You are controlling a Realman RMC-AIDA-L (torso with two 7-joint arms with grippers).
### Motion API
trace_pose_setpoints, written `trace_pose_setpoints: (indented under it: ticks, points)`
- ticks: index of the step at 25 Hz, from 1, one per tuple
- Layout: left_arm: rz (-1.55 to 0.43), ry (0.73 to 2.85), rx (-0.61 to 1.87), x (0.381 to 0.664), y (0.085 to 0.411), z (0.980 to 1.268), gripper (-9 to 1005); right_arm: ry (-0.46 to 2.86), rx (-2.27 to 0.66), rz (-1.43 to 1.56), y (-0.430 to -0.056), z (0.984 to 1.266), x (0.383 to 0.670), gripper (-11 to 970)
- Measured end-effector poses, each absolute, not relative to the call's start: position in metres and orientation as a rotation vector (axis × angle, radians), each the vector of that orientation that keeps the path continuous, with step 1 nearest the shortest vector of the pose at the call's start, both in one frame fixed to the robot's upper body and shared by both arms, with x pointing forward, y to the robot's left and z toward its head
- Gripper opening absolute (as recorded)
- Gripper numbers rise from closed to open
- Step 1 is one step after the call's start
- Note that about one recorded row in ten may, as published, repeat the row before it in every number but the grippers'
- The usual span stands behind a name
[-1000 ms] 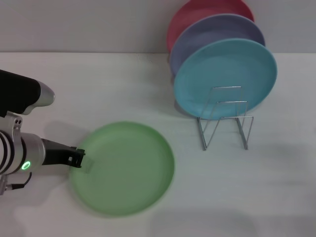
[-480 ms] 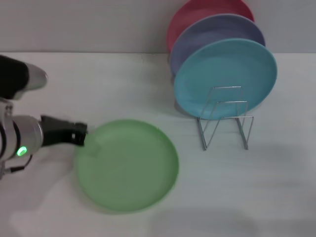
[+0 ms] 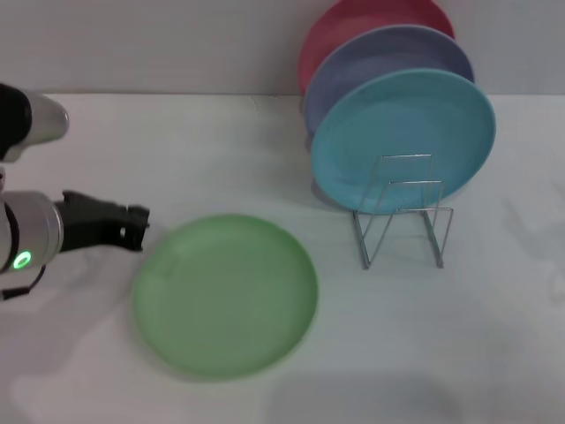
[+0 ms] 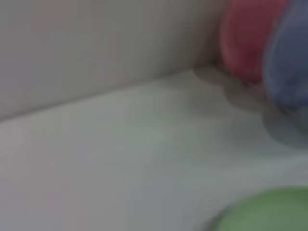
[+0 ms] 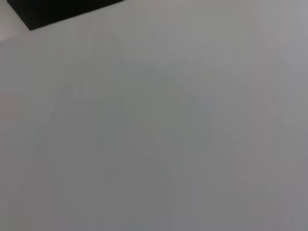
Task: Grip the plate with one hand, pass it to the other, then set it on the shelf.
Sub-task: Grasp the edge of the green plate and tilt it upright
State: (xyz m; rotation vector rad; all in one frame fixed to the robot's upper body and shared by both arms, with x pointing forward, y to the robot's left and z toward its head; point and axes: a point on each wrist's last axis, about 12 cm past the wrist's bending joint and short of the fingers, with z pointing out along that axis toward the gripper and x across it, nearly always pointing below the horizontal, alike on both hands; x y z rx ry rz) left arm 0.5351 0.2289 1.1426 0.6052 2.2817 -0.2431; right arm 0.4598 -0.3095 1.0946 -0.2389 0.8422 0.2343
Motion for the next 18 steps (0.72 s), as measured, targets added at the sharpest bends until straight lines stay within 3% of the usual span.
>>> trace_pose_setpoints:
  ticks: [7,18]
  points:
    - [-0.194,2.362,0.652,0.532,0.234,1.141,110,0.909,-0.216,0.21,-0.314,1.082,0.452,810]
    - [-0.221,2.466,0.662,0.548,0.225,1.117,337,0.947,-0.193,0.191,-0.319,1.074,0.444,810]
